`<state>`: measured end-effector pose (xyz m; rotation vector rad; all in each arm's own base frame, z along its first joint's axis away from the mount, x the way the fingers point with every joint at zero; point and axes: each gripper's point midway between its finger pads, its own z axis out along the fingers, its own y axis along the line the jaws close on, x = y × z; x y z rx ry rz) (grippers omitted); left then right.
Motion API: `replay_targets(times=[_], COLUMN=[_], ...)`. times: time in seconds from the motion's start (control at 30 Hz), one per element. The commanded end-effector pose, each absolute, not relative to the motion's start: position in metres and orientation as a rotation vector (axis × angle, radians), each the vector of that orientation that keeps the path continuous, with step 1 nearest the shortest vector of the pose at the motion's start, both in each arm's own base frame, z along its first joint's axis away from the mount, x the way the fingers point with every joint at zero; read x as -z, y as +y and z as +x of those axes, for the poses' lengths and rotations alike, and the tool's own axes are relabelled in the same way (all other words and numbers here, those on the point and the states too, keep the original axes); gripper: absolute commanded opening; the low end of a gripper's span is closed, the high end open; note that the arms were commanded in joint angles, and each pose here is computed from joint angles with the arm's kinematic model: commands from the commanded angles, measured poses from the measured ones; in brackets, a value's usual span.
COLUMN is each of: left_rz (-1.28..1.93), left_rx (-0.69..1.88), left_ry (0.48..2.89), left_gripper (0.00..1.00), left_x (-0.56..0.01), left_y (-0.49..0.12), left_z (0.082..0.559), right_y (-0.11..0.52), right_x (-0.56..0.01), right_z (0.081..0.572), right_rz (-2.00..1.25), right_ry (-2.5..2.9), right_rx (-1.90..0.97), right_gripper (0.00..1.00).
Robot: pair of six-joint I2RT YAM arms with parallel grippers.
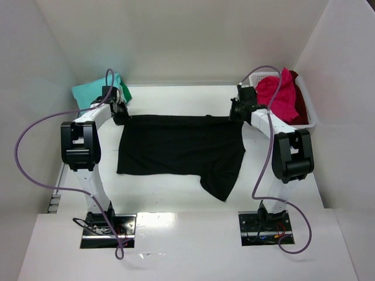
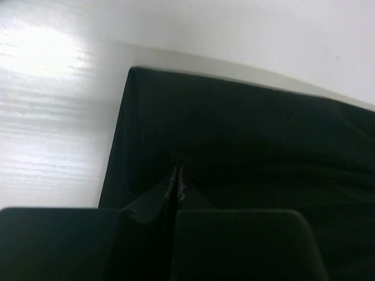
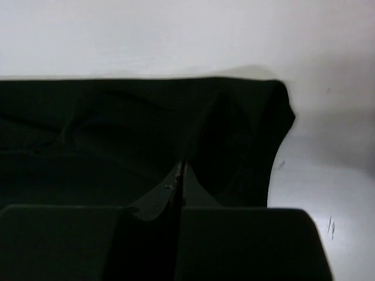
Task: Fold and stack the t-shirts
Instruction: Fold the flattened tshirt in 1/3 of the way
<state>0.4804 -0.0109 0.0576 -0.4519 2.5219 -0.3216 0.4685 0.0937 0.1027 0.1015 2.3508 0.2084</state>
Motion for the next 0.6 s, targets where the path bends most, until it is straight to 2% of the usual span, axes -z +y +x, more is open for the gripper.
replay_targets(times=[0.0,0.57], left_rz=[-0.415,-0.442], left_rx=[0.325,0.308], left_ry=[2.469,2.546], left_gripper=[0.00,0.00], left_x=[-0.078,-0.056], left_y=[-0.009,-0.009], left_z=[0.480,0.453], right_y=[0.099,0.090], right_x=[-0.147,-0.104], right_z=[0.463,0.403], right_rz=[0.133,0.268], right_ry=[2.208,2.334], right_rx=[-0.273,-0.284], right_gripper=[0.00,0.00])
